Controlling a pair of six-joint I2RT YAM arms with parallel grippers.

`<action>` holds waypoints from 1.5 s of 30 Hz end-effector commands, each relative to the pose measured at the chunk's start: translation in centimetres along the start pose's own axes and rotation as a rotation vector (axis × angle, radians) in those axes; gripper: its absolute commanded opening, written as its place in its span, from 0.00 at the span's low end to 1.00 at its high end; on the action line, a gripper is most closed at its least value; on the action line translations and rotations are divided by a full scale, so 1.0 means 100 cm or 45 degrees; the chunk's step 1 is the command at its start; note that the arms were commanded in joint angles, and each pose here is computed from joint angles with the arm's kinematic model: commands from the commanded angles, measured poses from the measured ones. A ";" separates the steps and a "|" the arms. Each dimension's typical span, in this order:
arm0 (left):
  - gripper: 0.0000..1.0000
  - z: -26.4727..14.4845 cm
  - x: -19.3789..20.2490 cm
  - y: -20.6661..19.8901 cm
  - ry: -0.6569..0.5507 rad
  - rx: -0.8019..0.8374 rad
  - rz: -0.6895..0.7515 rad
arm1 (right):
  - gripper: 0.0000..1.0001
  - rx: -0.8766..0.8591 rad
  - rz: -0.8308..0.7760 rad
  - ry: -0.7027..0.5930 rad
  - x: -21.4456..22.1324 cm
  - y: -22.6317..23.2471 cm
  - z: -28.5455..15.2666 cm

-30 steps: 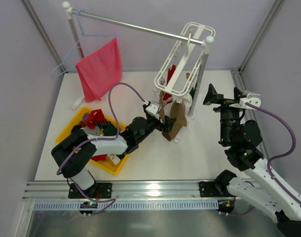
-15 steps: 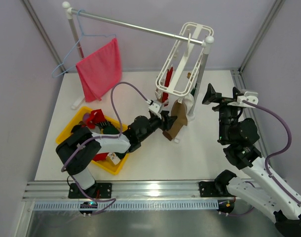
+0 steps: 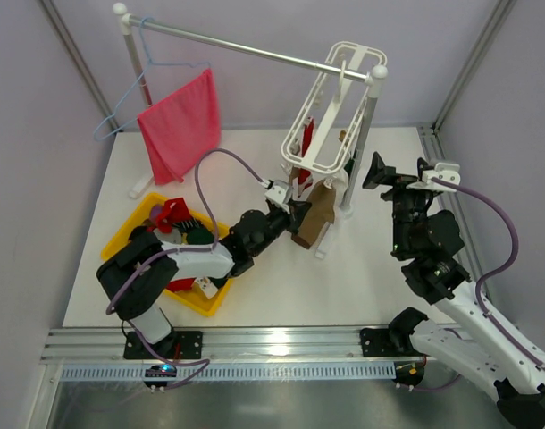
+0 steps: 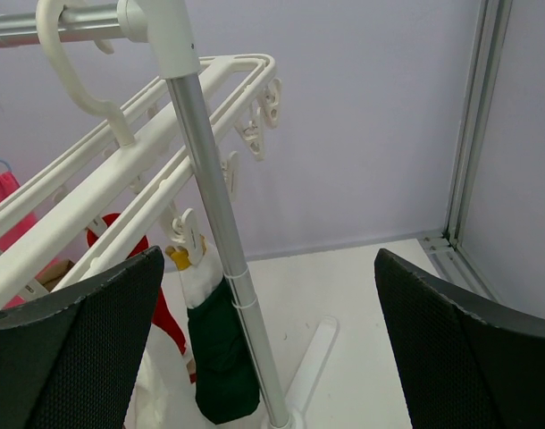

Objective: Remove the socks clipped to the hanger

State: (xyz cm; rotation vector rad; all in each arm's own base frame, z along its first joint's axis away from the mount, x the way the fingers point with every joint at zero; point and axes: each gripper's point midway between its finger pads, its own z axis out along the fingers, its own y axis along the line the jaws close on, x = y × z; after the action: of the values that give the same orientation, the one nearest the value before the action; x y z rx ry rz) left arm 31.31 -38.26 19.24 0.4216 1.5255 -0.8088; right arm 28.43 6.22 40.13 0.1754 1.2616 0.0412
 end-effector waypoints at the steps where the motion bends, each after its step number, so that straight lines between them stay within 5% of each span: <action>1: 0.00 -0.005 -0.037 -0.001 -0.132 -0.026 0.020 | 1.00 0.005 0.039 -0.036 -0.010 -0.003 -0.002; 16: 0.00 -0.062 -0.053 0.026 -0.114 -0.236 0.096 | 1.00 -0.121 0.060 -0.005 -0.005 0.018 0.000; 31: 0.00 -0.086 -0.056 -0.014 0.057 0.043 0.108 | 1.00 -0.936 -0.067 -0.128 -0.009 0.102 -0.060; 45: 0.00 -0.100 -0.068 -0.017 0.017 0.071 0.101 | 1.00 -1.156 -0.187 0.014 0.018 0.131 -0.066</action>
State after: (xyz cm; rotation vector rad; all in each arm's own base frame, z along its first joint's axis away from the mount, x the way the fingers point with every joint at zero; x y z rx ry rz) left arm 24.42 -30.88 24.55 0.5202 1.5293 -0.7595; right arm 24.18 19.98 36.51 -0.6739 1.2122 0.4728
